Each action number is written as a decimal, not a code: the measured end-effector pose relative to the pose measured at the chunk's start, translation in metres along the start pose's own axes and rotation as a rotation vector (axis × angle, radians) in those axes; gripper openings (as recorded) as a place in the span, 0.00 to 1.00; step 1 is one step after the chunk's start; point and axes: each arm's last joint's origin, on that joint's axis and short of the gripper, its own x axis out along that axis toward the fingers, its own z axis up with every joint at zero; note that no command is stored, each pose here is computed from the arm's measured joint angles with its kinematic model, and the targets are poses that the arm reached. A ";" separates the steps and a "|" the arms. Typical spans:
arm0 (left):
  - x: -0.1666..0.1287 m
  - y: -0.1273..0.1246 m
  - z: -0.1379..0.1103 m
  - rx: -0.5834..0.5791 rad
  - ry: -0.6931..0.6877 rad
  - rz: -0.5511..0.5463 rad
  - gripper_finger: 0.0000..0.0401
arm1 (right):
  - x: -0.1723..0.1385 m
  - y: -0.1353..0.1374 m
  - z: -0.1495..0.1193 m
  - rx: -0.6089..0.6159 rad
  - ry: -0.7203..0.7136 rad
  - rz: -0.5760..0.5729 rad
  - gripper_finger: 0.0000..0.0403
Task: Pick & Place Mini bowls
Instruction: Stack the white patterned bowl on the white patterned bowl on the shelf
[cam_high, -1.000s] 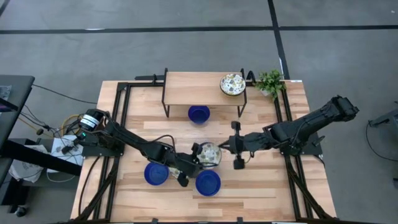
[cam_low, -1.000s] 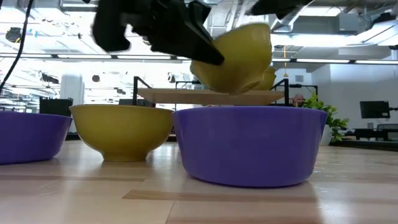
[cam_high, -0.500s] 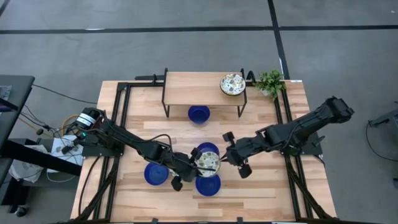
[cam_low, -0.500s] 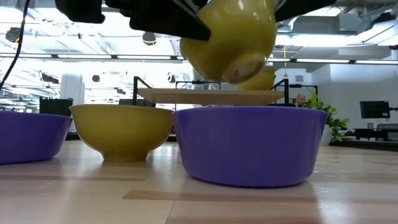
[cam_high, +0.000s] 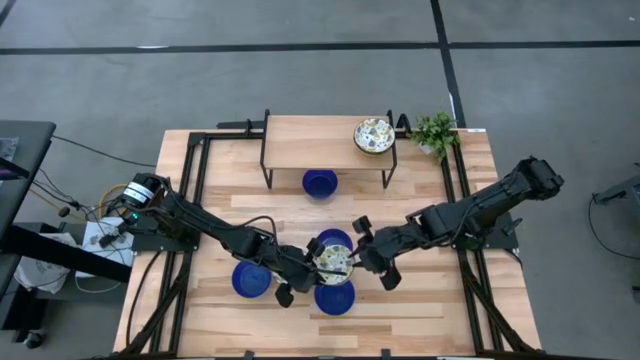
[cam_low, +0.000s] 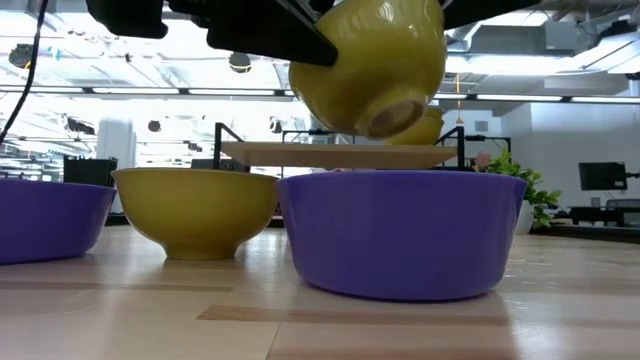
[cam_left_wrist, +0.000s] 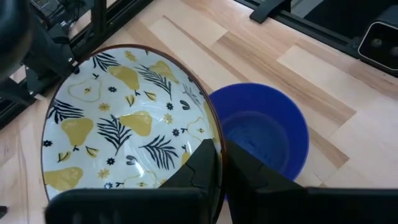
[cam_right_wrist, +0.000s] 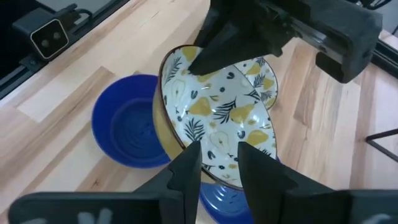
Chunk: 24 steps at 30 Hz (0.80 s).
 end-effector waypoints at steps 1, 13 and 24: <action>0.000 0.000 0.000 0.000 0.000 0.000 0.05 | 0.000 0.000 0.000 -0.004 0.000 0.000 0.25; 0.000 0.001 0.000 -0.002 -0.001 0.013 0.05 | -0.004 0.003 0.001 -0.041 -0.007 0.017 0.24; 0.000 0.001 0.000 -0.003 0.002 0.006 0.05 | 0.010 0.004 -0.001 -0.043 0.019 0.022 0.24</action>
